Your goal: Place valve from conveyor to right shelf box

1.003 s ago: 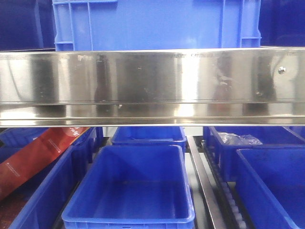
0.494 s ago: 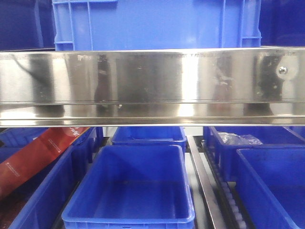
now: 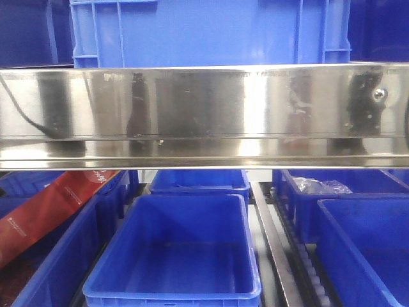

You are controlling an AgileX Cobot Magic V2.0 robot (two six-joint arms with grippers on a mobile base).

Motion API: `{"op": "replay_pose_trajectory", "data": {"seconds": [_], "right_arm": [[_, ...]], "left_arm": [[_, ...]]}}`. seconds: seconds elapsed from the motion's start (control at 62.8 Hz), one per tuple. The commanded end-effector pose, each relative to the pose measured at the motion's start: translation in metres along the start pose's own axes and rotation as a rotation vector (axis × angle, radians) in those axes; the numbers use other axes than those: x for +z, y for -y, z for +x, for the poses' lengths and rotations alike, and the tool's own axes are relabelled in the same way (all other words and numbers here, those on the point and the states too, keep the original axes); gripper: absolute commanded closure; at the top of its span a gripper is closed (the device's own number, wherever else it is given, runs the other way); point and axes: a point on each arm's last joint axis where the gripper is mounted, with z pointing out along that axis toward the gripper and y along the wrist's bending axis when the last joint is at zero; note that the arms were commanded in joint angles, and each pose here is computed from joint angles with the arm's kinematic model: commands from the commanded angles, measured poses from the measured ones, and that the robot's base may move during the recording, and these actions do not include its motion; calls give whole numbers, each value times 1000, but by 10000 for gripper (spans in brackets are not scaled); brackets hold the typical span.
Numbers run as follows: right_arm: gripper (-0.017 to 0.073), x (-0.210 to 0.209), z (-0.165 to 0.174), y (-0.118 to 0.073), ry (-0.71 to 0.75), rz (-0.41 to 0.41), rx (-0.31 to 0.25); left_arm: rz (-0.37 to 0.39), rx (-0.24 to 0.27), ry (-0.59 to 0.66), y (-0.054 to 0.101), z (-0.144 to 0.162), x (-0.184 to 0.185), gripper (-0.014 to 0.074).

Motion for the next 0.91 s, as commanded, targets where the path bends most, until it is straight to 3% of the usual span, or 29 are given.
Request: {"op": "replay_pose_trajectory", "data": {"seconds": [0.0, 0.08, 0.255, 0.35, 0.51, 0.637, 0.717, 0.892], "right_arm": [[607, -6, -11, -1, 70, 2, 1], [472, -5, -9, -1, 55, -1, 1], [104, -12, -13, -2, 70, -4, 4], [-15, -21, -17, -3, 80, -6, 2], [15, -46, -26, -6, 112, -9, -5], [115, -76, -35, -9, 146, -12, -13], [242, -98, -41, -12, 172, -15, -19], [585, -145, -50, -18, 239, -18, -30]], "left_arm": [[-1, 0, 52, 1, -10, -11, 655], [4, 0, 26, 2, -8, -11, 545], [12, -5, -20, 2, -3, -11, 158], [15, -6, -32, 3, -2, -11, 53], [18, -3, -33, 3, -9, -27, 33], [3, 13, -18, 2, -18, -51, 71], [0, 18, 1, 3, -25, -72, 167], [-10, 28, 37, 4, -33, -117, 512]]}}
